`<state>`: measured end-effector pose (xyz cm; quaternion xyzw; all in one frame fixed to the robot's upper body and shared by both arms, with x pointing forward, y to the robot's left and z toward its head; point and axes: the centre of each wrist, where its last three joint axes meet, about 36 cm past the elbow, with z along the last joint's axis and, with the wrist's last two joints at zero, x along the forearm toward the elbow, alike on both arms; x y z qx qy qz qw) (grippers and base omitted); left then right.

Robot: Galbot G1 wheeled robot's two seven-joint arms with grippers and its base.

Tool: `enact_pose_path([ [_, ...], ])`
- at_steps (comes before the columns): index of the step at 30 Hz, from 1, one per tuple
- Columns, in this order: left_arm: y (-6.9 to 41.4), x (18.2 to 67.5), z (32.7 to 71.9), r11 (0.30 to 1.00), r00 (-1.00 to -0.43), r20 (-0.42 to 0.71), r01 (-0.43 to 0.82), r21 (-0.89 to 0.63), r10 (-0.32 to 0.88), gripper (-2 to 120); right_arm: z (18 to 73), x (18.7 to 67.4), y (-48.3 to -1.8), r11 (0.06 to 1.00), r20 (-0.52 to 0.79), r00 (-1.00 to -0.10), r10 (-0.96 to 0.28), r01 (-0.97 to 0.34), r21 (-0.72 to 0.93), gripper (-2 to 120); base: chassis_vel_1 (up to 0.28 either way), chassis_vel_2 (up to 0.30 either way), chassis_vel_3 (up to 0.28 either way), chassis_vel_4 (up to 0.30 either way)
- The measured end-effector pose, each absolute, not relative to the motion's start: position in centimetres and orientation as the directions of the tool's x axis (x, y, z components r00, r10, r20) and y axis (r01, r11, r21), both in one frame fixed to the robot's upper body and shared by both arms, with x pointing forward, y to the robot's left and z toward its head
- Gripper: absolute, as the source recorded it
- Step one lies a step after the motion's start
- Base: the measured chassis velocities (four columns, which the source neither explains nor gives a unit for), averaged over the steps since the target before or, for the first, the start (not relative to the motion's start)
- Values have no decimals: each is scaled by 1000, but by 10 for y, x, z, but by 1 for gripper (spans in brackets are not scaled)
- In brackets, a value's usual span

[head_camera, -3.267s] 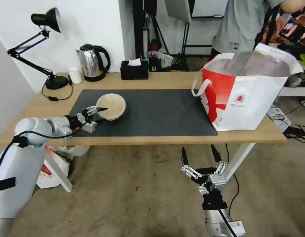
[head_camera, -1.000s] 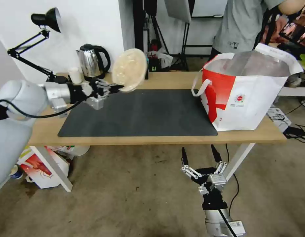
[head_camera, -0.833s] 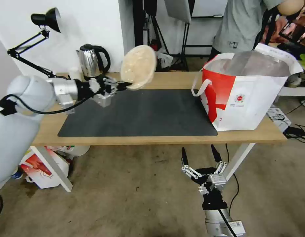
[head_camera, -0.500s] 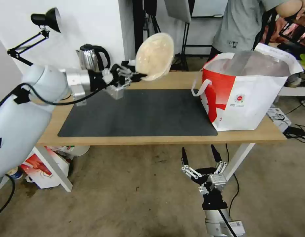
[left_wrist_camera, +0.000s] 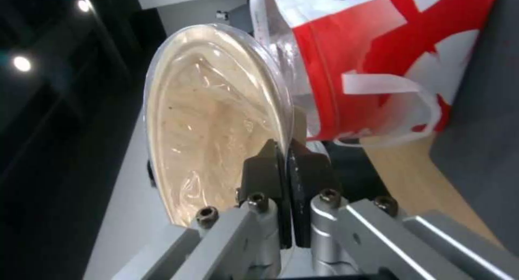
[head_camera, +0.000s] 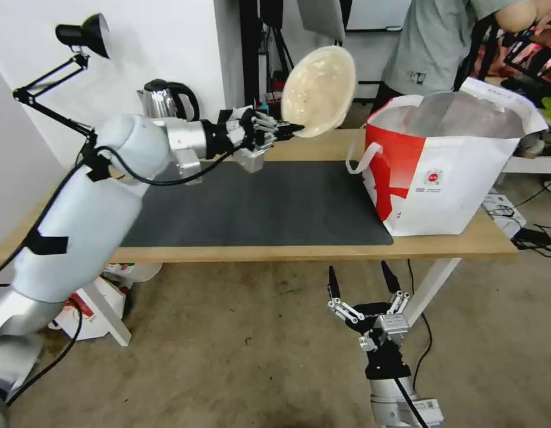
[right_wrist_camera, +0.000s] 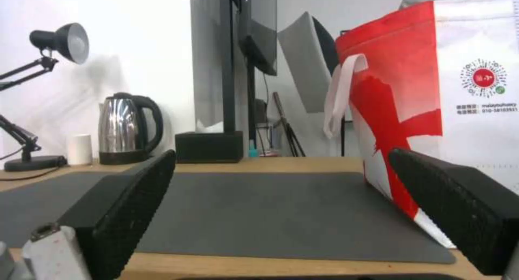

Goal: Pick up the trash from the table and place it into the takeout bag.

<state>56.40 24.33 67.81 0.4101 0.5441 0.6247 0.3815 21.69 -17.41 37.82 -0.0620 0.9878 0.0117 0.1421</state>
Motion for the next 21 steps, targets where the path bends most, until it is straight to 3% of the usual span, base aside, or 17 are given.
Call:
enact_pose_path([
  [8,225,568,687,-100,-361,68,-71,992,930,0,378,217,-174,992,-282,-952,-119,-126,6,100,0,0,0,0],
  [14,190,571,692,-99,-387,18,-191,977,922,0,378,217,-174,992,-282,-952,-119,-126,6,100,0,0,0,0],
  [21,185,583,695,-96,-390,9,-204,974,921,0,378,217,-174,992,-282,-952,-119,-126,5,100,0,0,0,0],
])
